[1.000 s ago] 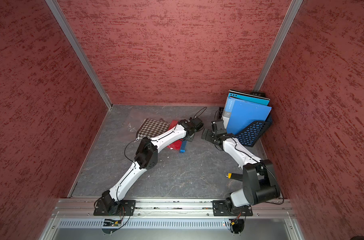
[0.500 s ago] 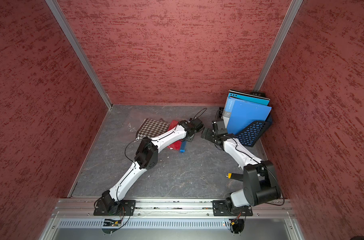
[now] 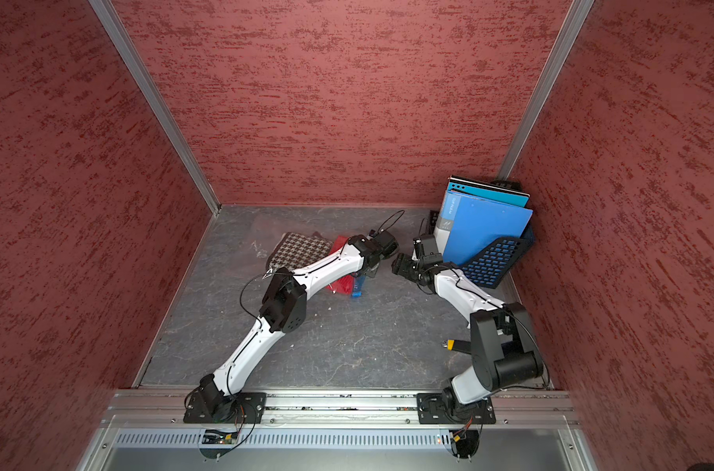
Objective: Take the scarf out of the vacuum bag
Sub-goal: Open the vacuum bag at the center of the board.
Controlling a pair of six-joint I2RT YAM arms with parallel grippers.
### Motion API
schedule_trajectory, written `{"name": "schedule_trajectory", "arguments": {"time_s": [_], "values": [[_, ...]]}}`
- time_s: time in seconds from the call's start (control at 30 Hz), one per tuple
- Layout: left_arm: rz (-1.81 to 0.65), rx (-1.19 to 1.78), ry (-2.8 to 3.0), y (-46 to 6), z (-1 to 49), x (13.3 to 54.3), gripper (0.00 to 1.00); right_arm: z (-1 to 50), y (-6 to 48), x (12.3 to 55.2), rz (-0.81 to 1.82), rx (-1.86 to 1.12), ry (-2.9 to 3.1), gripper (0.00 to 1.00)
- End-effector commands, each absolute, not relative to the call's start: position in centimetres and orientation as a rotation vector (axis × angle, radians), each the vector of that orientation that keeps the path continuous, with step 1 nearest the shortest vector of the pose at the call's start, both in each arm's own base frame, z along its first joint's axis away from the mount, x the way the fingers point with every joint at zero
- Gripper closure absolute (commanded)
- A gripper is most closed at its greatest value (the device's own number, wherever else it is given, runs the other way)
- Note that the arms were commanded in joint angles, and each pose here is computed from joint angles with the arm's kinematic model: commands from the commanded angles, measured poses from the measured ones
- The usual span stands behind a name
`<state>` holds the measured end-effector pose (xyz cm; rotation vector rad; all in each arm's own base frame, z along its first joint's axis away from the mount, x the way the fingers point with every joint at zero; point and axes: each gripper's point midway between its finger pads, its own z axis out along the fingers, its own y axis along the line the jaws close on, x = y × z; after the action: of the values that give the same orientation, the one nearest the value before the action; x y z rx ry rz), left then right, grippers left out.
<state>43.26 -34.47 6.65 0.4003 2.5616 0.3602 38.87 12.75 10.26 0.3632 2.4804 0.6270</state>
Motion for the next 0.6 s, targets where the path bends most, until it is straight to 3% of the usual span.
{"name": "schedule_trajectory", "arguments": {"time_s": [0.0,0.1,0.3,0.57], "values": [[0.319,0.327,2.516,-33.9,10.0,43.9,1.0,10.7,15.8,39.3,0.865,0.271,2.456,0.29],[0.307,0.31,2.513,-33.6,10.7,43.9,1.0,11.4,18.1,39.8,1.05,0.213,2.417,0.35],[0.299,0.279,2.527,-33.1,10.7,43.5,1.0,11.2,21.1,41.1,1.317,0.164,2.348,0.36],[0.263,0.244,2.55,-33.1,10.2,43.1,1.0,10.6,23.1,42.7,1.451,0.126,2.28,0.4]]}}
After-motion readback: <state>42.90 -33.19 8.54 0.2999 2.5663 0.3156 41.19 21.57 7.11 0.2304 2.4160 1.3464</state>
